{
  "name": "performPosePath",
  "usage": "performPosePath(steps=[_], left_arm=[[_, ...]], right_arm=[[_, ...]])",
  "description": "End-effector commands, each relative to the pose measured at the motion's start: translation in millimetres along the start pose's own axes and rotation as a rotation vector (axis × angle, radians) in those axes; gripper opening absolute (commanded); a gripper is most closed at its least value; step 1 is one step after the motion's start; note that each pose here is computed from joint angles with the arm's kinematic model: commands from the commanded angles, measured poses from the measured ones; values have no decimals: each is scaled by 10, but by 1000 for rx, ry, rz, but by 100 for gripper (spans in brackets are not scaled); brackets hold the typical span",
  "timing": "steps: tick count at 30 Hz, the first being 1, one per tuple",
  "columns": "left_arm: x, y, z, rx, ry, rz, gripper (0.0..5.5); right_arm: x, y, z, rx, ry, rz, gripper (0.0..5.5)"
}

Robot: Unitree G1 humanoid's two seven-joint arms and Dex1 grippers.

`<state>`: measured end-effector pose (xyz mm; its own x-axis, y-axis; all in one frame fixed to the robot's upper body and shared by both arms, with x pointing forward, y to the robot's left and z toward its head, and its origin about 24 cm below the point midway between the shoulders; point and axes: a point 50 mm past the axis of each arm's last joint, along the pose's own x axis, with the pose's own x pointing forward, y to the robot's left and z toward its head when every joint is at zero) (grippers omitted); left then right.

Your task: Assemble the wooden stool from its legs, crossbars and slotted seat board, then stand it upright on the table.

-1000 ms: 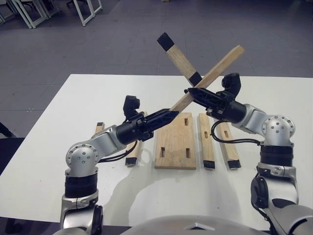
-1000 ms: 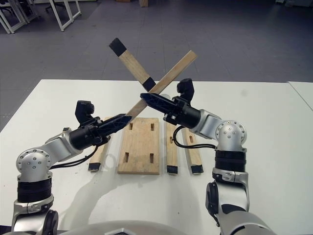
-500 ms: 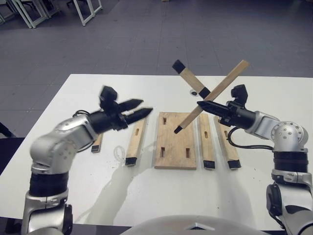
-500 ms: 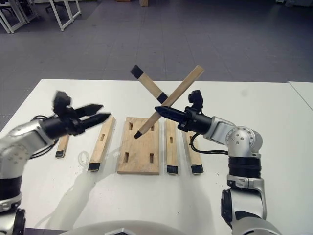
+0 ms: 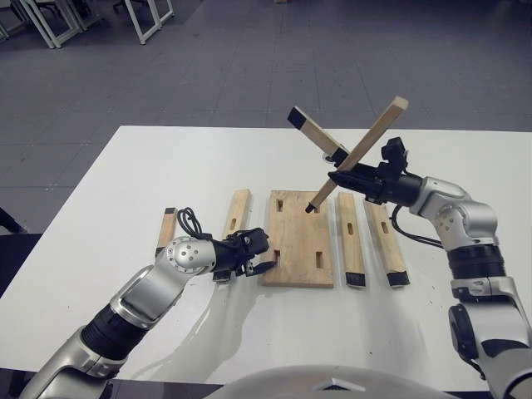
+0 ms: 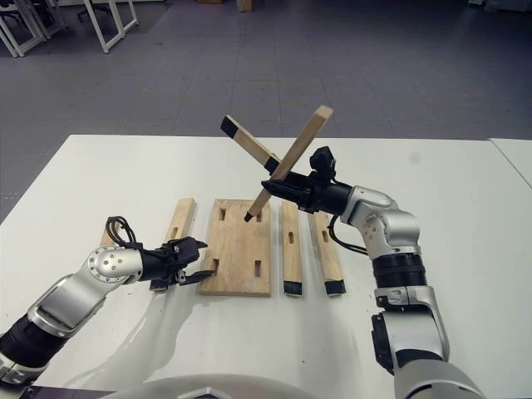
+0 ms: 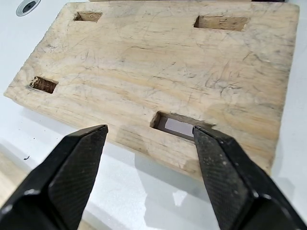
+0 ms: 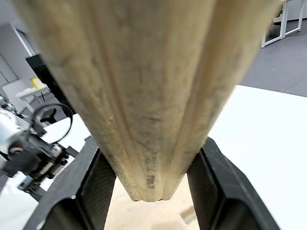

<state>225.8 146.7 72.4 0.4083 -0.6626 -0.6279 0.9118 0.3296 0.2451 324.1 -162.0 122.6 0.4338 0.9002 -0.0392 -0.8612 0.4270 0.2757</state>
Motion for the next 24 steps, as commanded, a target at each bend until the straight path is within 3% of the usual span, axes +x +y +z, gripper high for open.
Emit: performPosePath(steps=[1,12,24], left_arm=[[-38,-56,-192,-9,106,-39,329],[-281,101,-368,21,199,2,329],[-228,202,-344,81,195,-3,329]], right_arm=[[45,-57,34,-77,38,15,203],[42,-62,-22,-111,99,88,203],[147,-140,-158,-75,143,102,203]])
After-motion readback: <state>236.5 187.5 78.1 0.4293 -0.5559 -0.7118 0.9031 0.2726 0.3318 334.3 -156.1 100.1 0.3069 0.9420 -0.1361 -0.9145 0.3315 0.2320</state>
